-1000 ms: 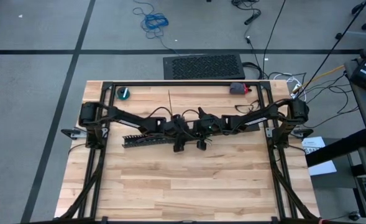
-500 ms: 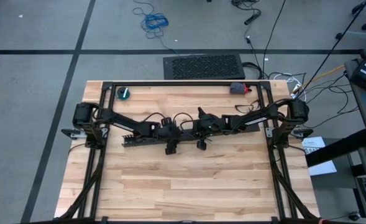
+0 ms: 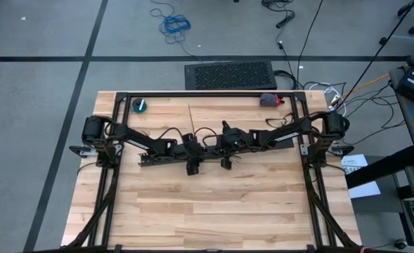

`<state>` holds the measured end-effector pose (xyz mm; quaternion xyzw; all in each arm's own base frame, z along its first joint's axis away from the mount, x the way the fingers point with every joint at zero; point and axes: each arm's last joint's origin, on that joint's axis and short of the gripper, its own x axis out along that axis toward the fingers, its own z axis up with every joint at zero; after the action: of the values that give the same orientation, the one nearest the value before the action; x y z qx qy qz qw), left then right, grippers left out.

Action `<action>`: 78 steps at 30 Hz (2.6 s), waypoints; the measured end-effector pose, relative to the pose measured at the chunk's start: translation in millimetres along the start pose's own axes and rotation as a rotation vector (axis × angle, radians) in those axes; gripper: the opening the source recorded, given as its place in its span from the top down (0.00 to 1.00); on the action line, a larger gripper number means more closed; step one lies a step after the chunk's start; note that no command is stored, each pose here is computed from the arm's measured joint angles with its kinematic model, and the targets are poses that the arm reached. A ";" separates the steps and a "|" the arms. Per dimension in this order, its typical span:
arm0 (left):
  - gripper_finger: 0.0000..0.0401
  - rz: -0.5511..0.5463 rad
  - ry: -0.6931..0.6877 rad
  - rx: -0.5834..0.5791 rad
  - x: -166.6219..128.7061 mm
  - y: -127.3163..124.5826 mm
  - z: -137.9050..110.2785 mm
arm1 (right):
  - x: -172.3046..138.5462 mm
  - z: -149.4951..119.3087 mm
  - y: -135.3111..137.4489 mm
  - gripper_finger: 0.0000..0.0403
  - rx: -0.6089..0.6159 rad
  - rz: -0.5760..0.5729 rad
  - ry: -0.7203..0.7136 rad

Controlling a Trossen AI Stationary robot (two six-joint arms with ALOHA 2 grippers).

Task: Ziptie cables
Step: Insert the cable duct cover

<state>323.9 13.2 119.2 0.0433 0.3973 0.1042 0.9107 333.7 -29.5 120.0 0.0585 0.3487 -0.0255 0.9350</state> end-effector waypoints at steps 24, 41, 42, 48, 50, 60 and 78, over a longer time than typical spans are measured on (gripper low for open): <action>0.38 -0.009 0.007 -0.008 0.7 1.0 0.6 | -34.7 31.6 1.6 1.00 -0.089 -0.037 0.001; 0.38 -0.038 0.005 0.001 0.6 0.8 0.3 | -1.6 20.5 -14.8 1.00 -0.055 0.009 -0.022; 0.38 -0.039 0.003 0.001 0.5 0.6 0.5 | -1.7 19.8 -14.7 1.00 -0.054 0.009 -0.015; 0.38 -0.070 -0.015 0.014 -9.8 -2.0 5.3 | -1.5 17.9 -14.1 1.00 -0.037 0.021 0.005; 0.38 -0.078 -0.026 0.023 -13.3 -2.9 7.4 | -1.5 17.1 -13.6 1.00 -0.037 0.024 0.012; 0.38 -0.082 -0.113 0.007 -11.8 -2.7 16.2 | -1.5 16.9 -14.3 1.00 -0.036 0.015 0.012; 0.38 -0.058 -0.092 -0.057 8.1 -0.3 8.1 | -1.8 17.4 -14.1 1.00 -0.027 0.004 0.007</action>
<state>335.2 14.8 118.8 0.0105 0.3530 0.0869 0.9315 342.4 -45.7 132.9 0.0466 0.3521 -0.0189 0.9346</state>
